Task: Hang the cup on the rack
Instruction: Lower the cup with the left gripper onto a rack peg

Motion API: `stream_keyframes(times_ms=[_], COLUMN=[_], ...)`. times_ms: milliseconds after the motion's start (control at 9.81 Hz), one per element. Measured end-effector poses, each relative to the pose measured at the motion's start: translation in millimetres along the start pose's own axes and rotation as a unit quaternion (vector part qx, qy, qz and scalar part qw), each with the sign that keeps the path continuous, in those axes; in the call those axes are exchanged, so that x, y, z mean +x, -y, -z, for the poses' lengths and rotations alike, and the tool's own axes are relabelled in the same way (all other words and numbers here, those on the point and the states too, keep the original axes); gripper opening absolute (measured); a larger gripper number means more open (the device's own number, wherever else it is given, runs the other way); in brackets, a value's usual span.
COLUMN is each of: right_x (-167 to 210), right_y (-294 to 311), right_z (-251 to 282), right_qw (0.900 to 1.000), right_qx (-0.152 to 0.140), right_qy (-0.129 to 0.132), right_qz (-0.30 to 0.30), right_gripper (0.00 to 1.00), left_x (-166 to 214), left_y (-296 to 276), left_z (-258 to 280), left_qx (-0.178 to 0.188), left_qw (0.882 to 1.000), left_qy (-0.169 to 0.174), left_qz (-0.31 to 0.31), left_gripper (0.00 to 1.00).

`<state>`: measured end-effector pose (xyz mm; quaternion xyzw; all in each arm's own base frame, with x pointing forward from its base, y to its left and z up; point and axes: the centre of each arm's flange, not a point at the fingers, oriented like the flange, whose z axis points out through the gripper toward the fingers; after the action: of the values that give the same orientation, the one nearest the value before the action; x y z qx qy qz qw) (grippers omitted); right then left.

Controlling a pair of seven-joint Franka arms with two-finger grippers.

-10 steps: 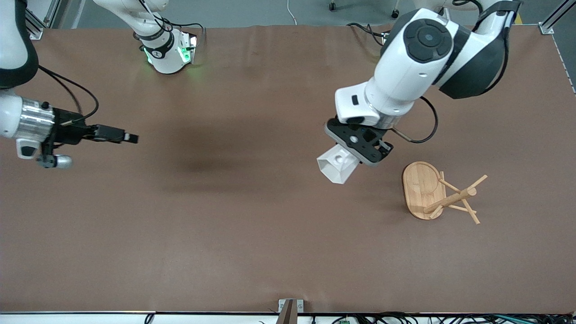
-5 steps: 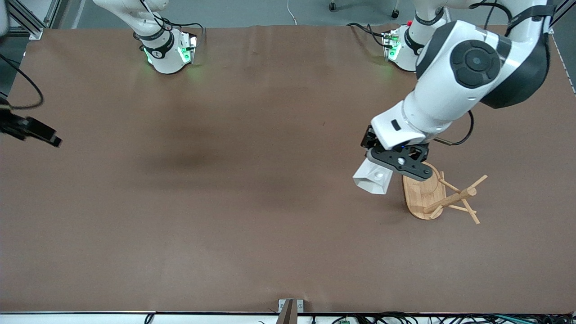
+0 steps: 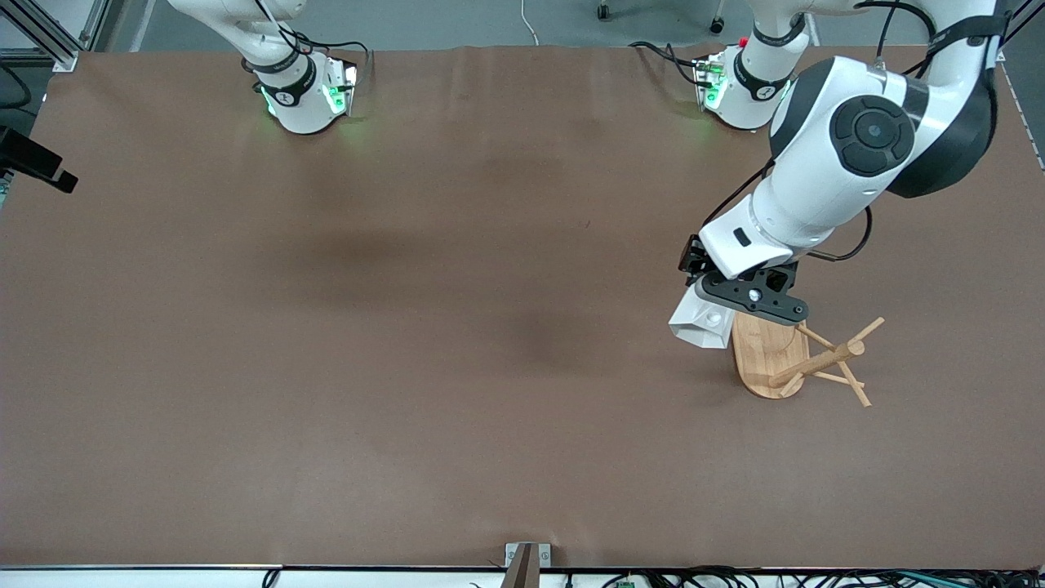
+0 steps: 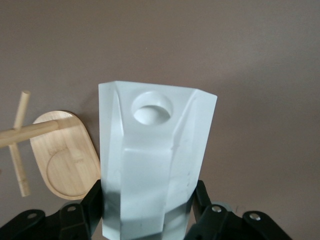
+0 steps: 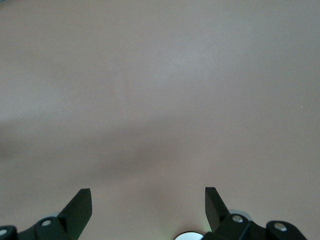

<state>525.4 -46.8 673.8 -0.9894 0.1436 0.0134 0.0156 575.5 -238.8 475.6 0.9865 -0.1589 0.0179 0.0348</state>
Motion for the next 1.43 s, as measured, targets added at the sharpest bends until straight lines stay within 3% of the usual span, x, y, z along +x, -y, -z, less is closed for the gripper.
stream_keyframes(times_ms=[611, 1427], right_x=[6.6, 8.3], right_y=[1.1, -2.8], right_z=[0.2, 0.4], right_qw=[1.000, 0.999], right_qx=[0.004, -0.010], right_qy=[-0.018, -0.023], right_qz=[-0.001, 0.047], right_gripper=[1.00, 1.00], left_x=[-42.2, -41.1], left_y=[73.8, 117.7], left_z=[-56.2, -51.4], left_qx=[-0.001, -0.005], left_qw=[1.000, 0.999], left_qy=[-0.012, -0.028], left_qz=[-0.007, -0.041], left_gripper=[0.73, 0.73])
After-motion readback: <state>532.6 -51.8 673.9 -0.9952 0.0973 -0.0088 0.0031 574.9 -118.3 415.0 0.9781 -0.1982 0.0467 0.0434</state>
